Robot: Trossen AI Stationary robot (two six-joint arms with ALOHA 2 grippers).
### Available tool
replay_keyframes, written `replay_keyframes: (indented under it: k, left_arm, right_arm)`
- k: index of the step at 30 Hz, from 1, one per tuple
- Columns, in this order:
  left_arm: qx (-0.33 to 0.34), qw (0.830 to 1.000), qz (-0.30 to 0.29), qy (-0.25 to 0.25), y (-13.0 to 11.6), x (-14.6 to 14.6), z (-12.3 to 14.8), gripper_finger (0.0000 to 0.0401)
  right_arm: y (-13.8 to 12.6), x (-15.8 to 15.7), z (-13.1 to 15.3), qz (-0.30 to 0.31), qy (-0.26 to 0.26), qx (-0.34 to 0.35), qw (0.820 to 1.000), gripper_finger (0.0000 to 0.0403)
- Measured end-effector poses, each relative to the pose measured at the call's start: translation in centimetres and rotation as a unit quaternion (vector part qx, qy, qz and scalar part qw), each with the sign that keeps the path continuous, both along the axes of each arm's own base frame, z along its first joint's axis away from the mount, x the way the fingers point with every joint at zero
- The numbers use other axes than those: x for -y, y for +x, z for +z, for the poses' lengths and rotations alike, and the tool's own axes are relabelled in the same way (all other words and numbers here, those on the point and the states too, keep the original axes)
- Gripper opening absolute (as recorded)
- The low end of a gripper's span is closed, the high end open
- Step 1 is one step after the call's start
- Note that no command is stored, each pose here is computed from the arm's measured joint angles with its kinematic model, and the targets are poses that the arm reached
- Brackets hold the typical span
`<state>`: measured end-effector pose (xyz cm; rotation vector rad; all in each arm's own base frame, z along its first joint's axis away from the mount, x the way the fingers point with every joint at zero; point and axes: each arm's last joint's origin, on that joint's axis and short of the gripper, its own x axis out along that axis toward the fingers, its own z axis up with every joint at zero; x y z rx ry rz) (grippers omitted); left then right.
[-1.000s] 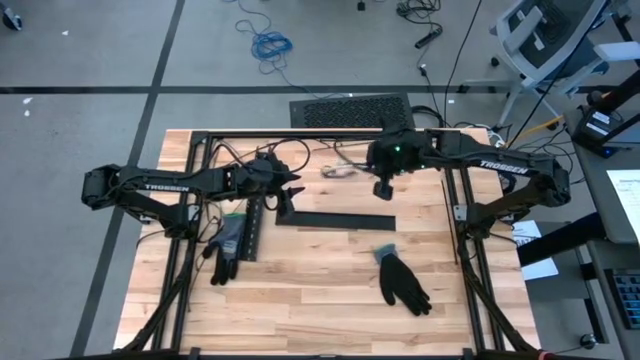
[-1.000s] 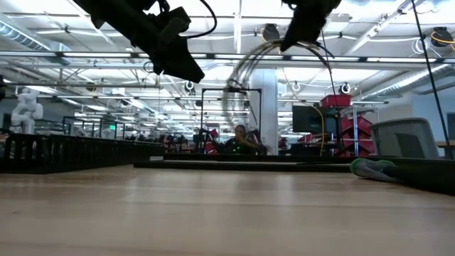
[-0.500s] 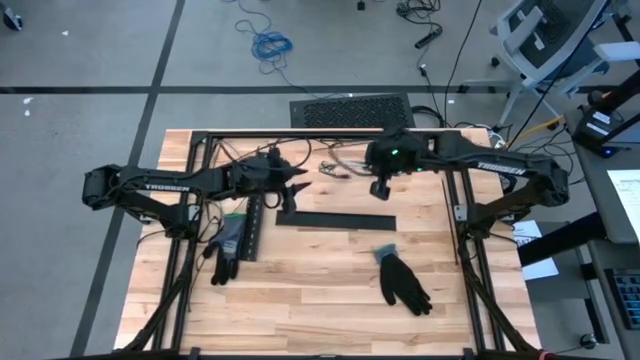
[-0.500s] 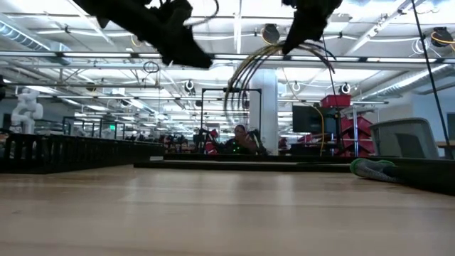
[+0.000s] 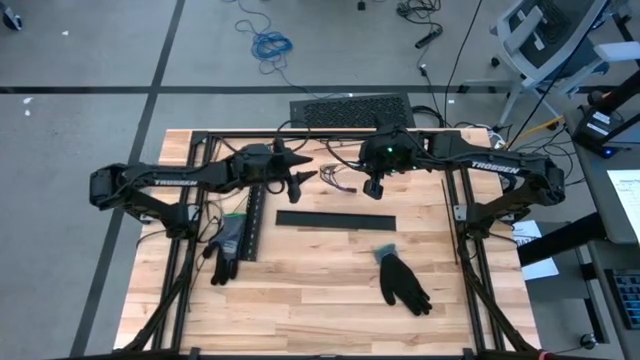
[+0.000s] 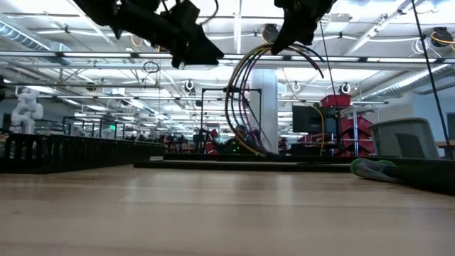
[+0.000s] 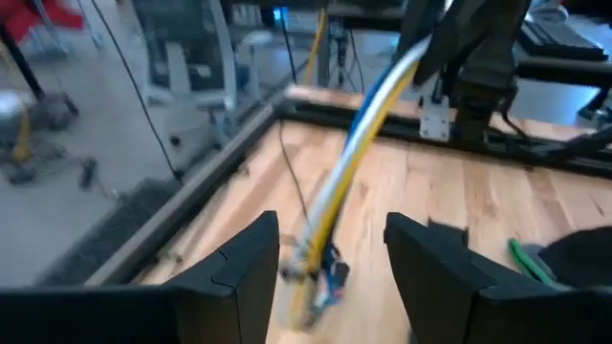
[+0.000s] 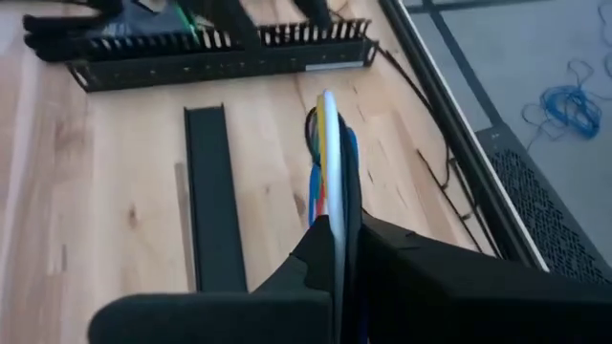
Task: Ziptie cables
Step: Wrap the cable wires with the black ziptie
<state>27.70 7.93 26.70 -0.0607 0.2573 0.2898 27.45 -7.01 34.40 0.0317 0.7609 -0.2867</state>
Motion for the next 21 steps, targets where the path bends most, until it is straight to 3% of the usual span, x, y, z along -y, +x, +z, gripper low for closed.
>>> replay_keyframes:
  k: [5,15,21]
  left_arm:
    - [0.006,0.999,-0.038,-0.033,1.5,-0.1,-0.8,0.0210]
    - [0.013,0.999,-0.047,-0.007,2.7,-0.6,0.9,0.0213]
    - [-0.007,0.998,-0.067,-0.019,2.7,-0.4,0.8,0.0213]
  right_arm:
    - [0.3,0.0,0.3,0.002,-0.006,0.020,1.000,0.0000]
    - [0.3,0.0,0.3,0.011,-0.001,0.023,1.000,0.0000]
    - [0.4,0.0,0.4,0.012,0.000,0.027,1.000,0.0000]
